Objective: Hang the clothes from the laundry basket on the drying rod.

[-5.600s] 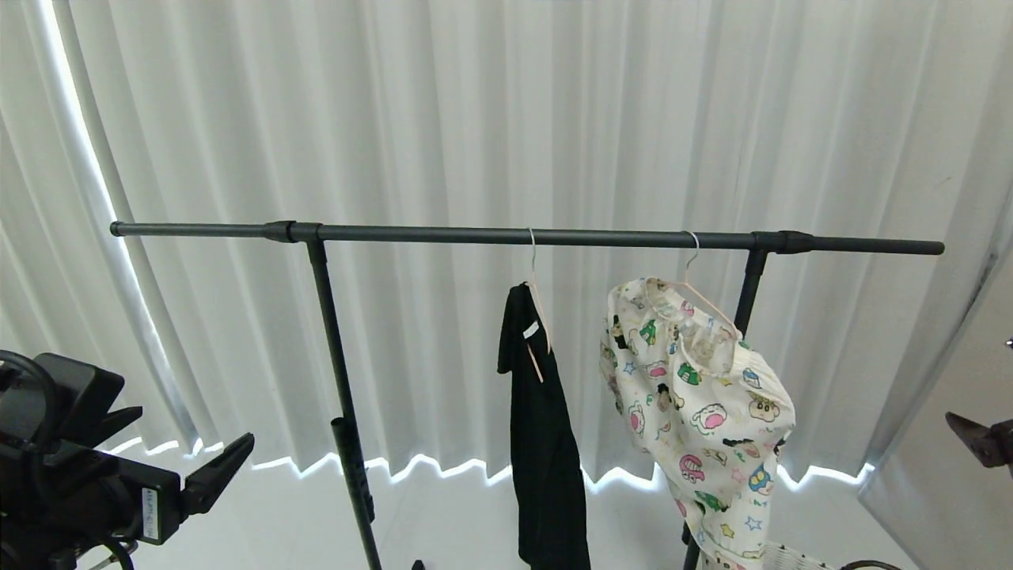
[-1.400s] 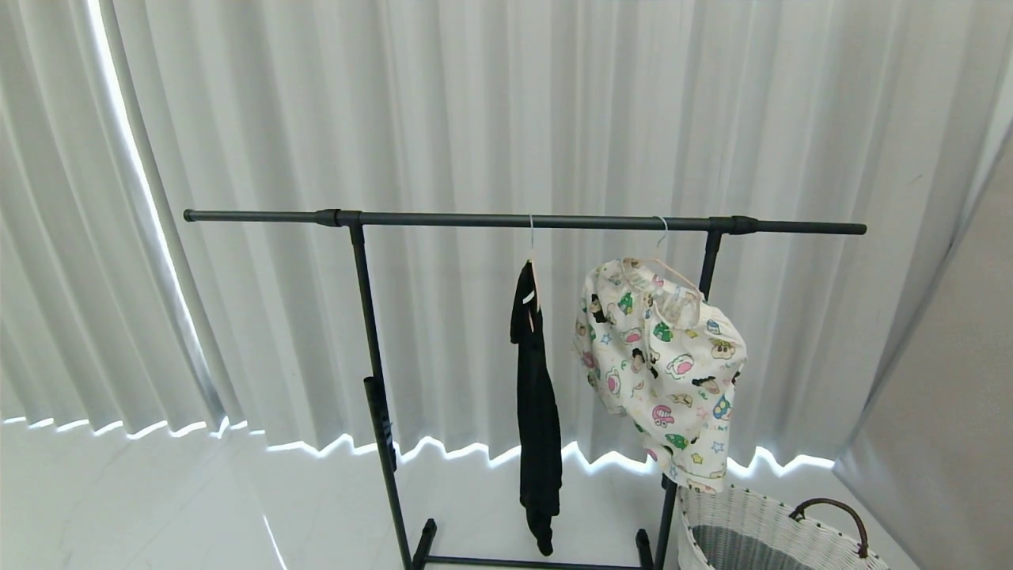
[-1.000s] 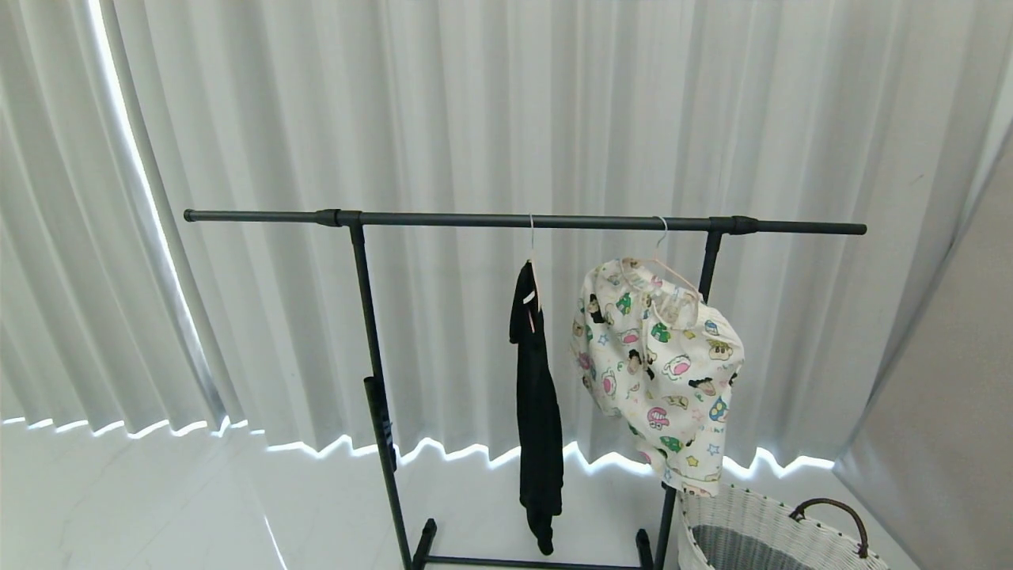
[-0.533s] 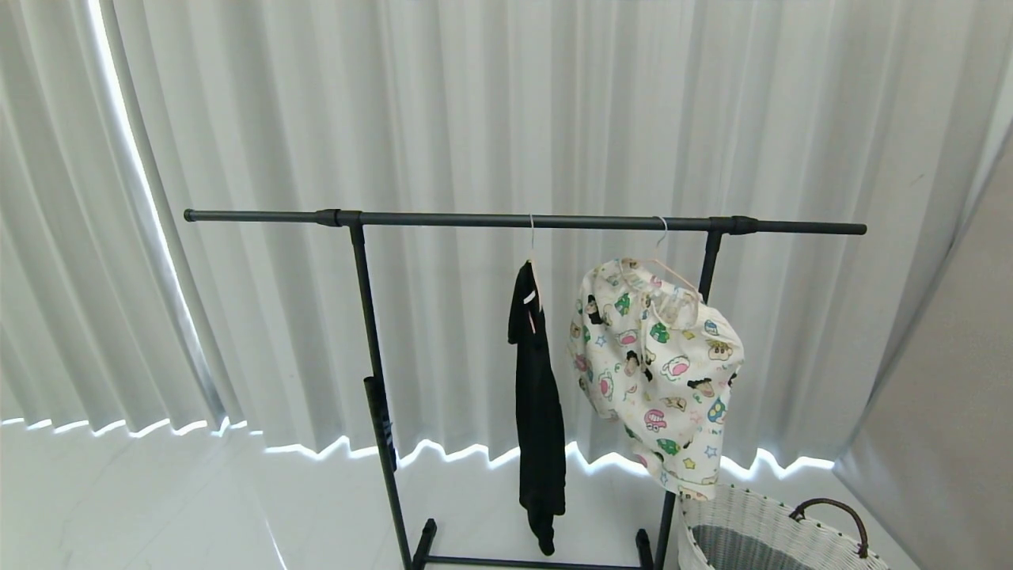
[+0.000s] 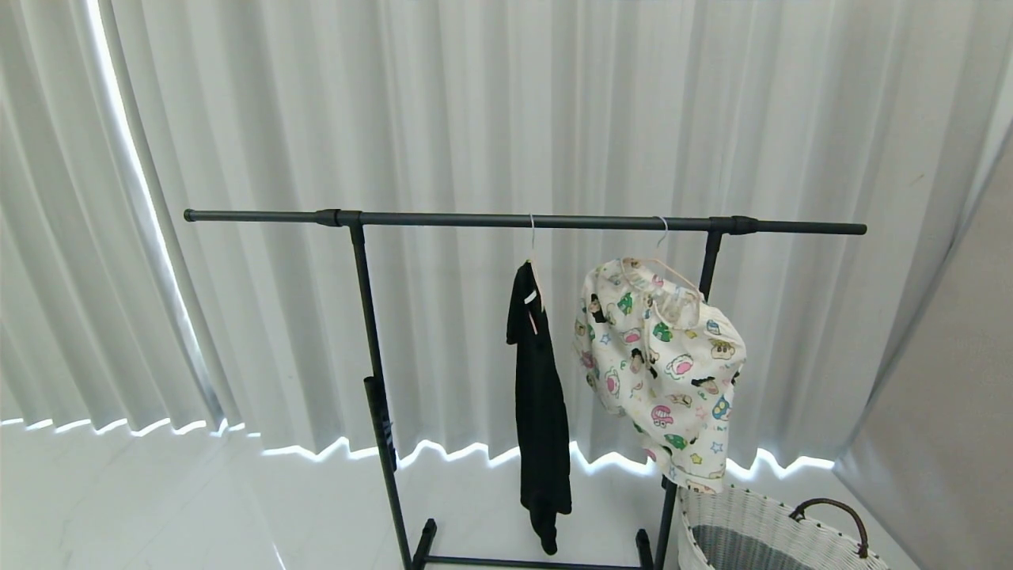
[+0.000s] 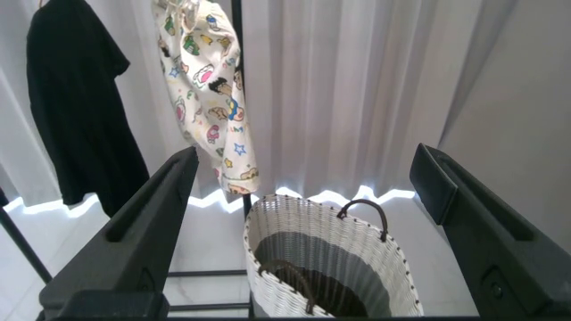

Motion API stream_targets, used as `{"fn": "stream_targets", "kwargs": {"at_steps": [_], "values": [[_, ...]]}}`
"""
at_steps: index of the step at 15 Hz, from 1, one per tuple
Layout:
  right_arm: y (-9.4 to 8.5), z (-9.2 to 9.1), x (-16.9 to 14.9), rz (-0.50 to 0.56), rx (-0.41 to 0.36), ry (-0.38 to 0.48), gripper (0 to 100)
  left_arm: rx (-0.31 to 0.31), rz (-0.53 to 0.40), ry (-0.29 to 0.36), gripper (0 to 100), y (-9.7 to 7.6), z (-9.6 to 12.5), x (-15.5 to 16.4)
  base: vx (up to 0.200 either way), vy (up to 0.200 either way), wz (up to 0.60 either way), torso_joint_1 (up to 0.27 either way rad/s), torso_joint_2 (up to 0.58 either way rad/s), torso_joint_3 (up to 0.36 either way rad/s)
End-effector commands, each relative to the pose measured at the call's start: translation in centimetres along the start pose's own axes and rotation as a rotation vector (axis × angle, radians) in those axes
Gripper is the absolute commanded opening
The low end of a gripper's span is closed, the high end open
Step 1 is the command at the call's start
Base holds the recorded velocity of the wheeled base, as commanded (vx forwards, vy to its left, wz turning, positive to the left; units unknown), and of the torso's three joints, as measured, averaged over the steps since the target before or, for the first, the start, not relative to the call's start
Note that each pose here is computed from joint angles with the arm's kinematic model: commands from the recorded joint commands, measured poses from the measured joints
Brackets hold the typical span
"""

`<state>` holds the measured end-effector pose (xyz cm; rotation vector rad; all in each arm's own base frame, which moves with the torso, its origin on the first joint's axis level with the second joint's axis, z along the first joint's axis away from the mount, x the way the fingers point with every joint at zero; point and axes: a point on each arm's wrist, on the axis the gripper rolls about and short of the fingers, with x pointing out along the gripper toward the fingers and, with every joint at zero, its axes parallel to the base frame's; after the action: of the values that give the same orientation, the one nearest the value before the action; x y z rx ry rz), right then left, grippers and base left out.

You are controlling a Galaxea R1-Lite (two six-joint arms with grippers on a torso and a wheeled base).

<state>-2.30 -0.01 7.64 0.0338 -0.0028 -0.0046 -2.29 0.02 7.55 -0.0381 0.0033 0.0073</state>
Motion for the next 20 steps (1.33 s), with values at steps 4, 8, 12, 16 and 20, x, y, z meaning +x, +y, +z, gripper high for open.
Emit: {"fn": "stream_targets", "kwargs": {"at_steps": [4,8,12,16,20], "values": [[0.00,0.00,0.00,0.000,0.001,0.000,100,0.000,0.000,0.001,100,0.00,0.00,0.01,0.000,0.000,0.00,0.000,0.00,0.000],[0.00,0.00,0.00,0.000,0.001,0.000,100,0.000,0.000,0.001,100,0.00,0.00,0.01,0.000,0.000,0.00,0.000,0.00,0.000],[0.00,0.00,0.00,0.000,0.000,0.000,100,0.000,0.000,0.001,100,0.00,0.00,0.01,0.000,0.000,0.00,0.000,0.00,0.000],[0.00,0.00,0.00,0.002,-0.003,0.000,100,0.000,0.000,0.001,100,0.00,0.00,0.01,0.000,0.000,0.00,0.000,0.00,0.000],[0.00,0.00,0.00,0.002,-0.005,0.000,100,0.000,0.000,0.001,100,0.00,0.00,0.01,0.000,0.000,0.00,0.000,0.00,0.000]]}}
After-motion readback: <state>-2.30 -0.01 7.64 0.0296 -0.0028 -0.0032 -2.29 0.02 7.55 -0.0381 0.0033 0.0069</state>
